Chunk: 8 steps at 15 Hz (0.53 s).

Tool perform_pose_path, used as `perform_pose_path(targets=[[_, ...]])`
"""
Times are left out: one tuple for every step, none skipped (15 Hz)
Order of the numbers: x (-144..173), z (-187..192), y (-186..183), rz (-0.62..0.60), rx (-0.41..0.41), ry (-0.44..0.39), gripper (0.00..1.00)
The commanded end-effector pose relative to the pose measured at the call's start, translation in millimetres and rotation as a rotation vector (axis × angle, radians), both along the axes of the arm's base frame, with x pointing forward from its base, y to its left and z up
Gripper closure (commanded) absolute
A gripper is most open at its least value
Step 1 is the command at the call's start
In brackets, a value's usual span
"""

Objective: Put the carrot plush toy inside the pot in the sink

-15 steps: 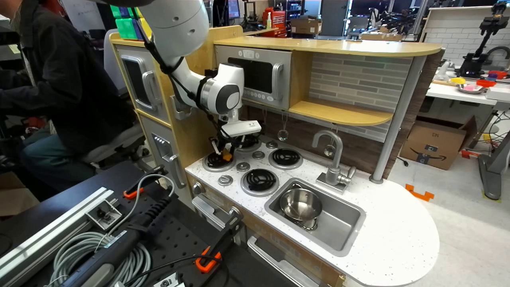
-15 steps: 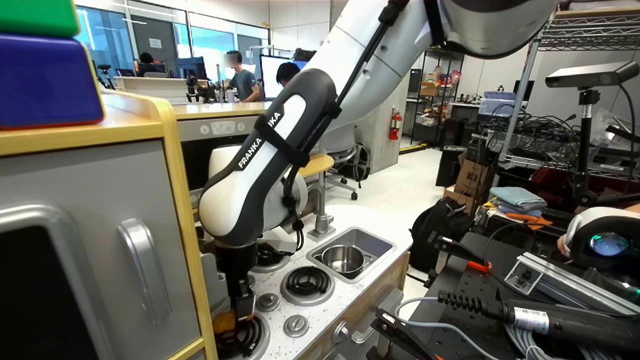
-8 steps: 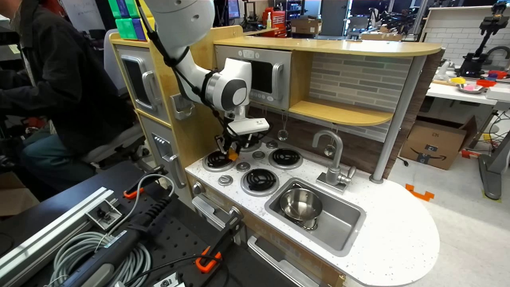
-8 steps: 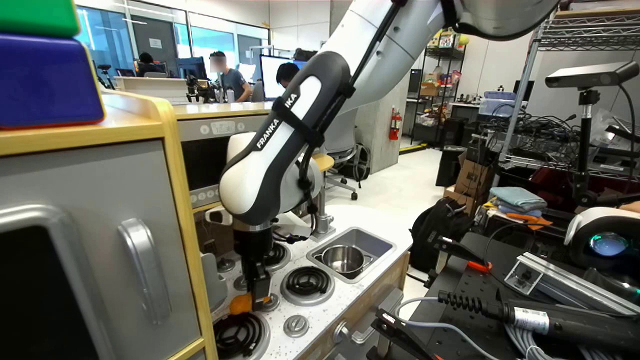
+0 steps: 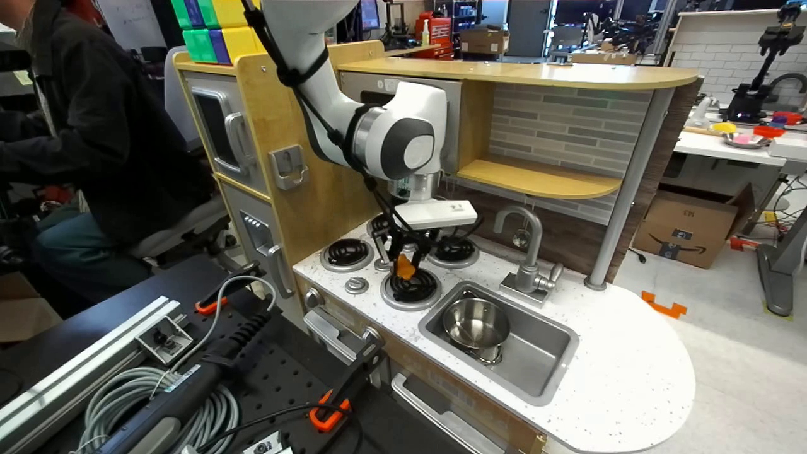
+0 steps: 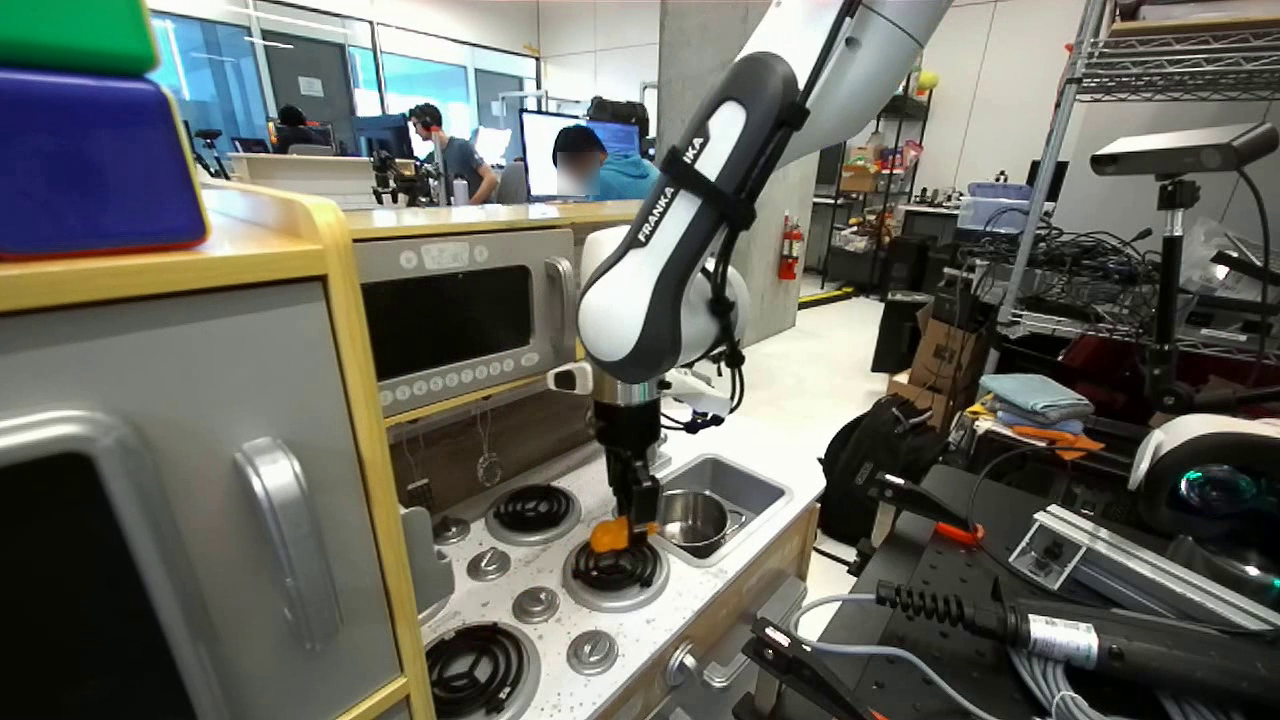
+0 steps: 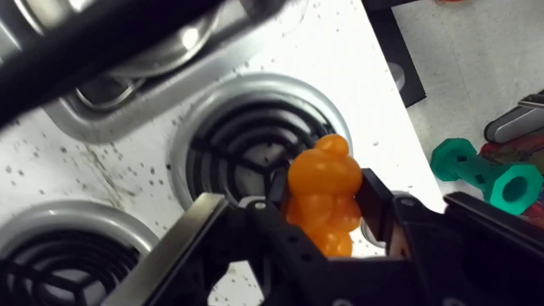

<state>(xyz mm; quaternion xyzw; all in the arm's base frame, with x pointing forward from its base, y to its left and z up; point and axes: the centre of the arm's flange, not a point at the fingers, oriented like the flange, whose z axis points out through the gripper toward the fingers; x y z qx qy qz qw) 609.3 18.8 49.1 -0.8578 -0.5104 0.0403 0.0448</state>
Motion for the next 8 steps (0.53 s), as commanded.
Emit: perform_pose_path(targets=[[-10, 7, -54, -0.099, -0.061, -0.053, 0.81], [-8, 4, -68, -0.122, -0.083, -0.070, 0.81], [-8, -1, -83, -0.167, -0.104, -0.054, 0.81], [-10, -5, -96, -0.211, -0.127, -0.031, 0.81], [-12, -11, -108, -0.242, -0.152, -0.029, 0.81], [-13, -16, -118, -0.270, -0.171, -0.027, 0.81], [-15, -18, -128, -0.296, -0.188, -0.026, 0.81], [-15, -23, -135, -0.319, -0.206, -0.021, 0.81]])
